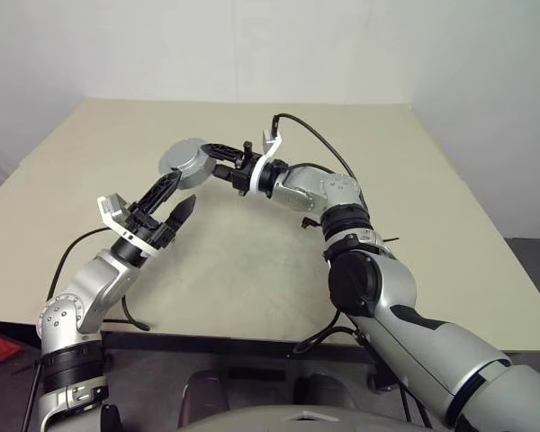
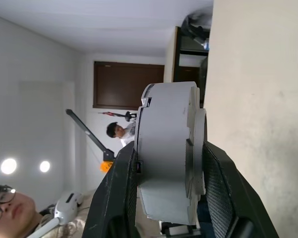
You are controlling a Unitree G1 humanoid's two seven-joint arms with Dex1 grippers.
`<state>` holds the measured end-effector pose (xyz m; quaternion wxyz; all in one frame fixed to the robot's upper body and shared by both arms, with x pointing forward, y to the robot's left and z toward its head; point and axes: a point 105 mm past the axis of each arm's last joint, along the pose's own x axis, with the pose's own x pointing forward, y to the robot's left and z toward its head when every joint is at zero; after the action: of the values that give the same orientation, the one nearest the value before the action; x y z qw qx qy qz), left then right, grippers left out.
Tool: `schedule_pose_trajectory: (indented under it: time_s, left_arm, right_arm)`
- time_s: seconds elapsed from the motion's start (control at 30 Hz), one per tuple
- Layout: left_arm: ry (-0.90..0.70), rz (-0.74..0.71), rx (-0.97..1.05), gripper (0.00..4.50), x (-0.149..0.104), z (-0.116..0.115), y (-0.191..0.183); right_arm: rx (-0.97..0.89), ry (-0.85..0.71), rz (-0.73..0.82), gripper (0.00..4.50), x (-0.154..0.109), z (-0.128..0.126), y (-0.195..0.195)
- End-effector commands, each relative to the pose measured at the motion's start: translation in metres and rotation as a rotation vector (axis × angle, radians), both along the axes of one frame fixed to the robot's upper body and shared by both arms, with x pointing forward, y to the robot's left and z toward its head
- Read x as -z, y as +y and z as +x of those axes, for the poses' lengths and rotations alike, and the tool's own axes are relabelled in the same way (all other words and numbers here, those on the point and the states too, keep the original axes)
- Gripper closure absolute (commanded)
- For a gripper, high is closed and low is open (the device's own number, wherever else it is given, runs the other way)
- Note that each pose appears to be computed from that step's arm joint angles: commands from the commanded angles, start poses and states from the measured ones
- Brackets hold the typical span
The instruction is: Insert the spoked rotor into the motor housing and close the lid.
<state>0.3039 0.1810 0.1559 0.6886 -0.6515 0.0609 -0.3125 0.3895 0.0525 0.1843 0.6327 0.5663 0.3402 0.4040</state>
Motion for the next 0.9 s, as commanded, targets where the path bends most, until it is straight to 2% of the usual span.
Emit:
schedule_pose_trajectory:
  time_s: [0.03,0.2,0.5,0.8,0.9]
  left_arm:
    - [-0.046,-0.039,-0.061,0.01,-0.013,0.004,0.016]
    - [-0.025,-0.064,-0.093,0.01,-0.011,0.019,0.023]
    - [-0.061,-0.088,-0.056,0.01,-0.024,0.038,0.012]
    - [-0.084,-0.079,-0.084,0.01,-0.031,0.047,0.017]
    - [-0.081,-0.076,-0.095,0.61,-0.030,0.048,0.017]
  right_arm:
    - [-0.006,-0.056,0.080,2.53,-0.023,0.000,0.003]
    - [-0.020,-0.075,0.095,2.53,-0.028,-0.003,0.004]
    - [-0.022,-0.099,0.107,2.53,-0.033,-0.003,0.002]
    - [-0.009,-0.103,0.102,2.53,-0.033,-0.002,0.000]
    - [-0.008,-0.103,0.100,2.53,-0.032,-0.002,0.000]
